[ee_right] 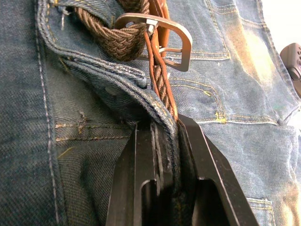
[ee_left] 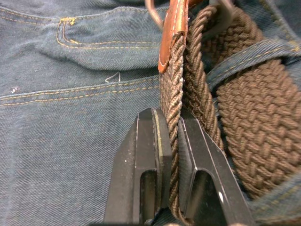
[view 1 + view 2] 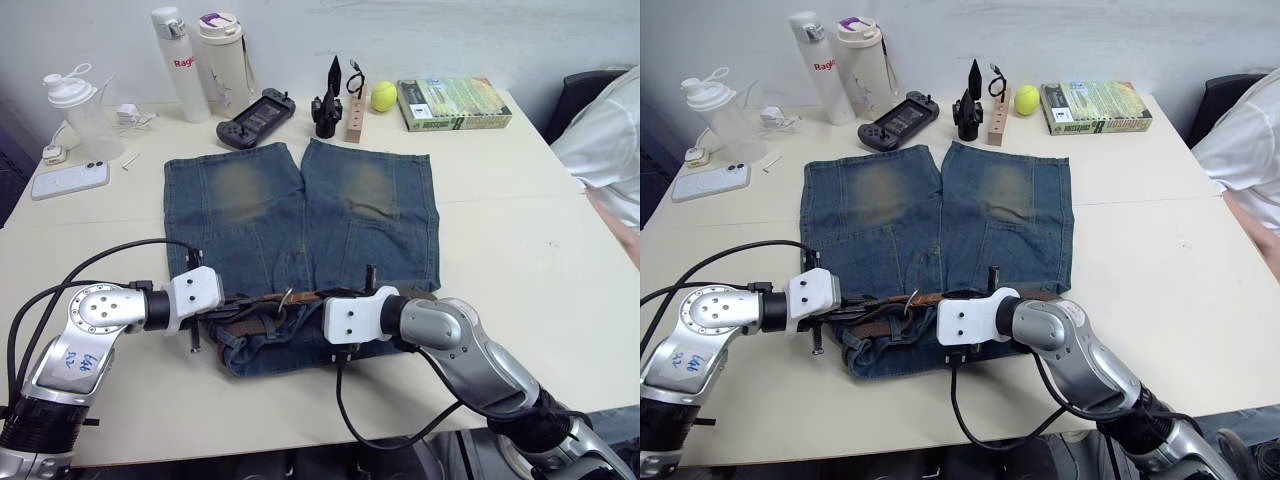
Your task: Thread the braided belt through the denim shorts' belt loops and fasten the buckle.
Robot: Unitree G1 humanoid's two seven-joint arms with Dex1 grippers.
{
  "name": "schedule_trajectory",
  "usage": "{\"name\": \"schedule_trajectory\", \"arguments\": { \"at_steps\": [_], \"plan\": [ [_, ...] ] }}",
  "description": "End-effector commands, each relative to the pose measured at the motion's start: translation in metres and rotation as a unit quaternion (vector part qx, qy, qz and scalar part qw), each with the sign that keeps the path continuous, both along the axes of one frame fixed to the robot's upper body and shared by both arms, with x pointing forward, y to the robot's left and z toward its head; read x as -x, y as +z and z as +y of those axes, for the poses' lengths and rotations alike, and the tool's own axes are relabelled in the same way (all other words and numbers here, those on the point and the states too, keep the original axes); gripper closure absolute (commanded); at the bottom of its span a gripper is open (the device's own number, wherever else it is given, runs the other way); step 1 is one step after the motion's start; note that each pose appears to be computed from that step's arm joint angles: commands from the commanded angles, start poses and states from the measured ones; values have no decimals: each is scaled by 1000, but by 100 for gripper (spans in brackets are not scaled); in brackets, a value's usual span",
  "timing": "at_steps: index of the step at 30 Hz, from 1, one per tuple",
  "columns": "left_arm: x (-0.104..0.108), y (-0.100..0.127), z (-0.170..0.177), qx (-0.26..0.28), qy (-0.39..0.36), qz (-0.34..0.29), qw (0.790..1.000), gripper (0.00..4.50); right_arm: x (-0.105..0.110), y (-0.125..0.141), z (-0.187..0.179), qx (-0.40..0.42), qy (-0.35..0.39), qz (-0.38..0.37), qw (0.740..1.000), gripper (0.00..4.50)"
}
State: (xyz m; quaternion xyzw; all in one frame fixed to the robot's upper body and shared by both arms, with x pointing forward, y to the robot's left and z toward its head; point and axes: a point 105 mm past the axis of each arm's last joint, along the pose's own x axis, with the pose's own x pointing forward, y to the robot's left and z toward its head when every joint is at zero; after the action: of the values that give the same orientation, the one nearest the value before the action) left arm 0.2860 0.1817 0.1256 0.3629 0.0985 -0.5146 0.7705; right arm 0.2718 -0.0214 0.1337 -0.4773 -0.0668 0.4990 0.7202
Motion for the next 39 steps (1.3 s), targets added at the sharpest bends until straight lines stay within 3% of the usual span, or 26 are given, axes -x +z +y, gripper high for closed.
{"name": "schedule_trajectory", "arguments": {
  "at_steps": [1,12,23,39],
  "plan": [
    [3,1,-5,-19,-28,-8,999,416,5,11,7,-14,22,-21,999,449],
    [-7,6,-24,-10,-53,-29,998,416,5,11,8,-16,21,-23,999,449],
    [-9,16,9,-19,8,-31,999,416,3,10,6,-14,12,-23,1000,449],
    [3,14,6,-24,4,-27,999,416,-3,22,20,19,78,-71,994,449]
  ]
}}
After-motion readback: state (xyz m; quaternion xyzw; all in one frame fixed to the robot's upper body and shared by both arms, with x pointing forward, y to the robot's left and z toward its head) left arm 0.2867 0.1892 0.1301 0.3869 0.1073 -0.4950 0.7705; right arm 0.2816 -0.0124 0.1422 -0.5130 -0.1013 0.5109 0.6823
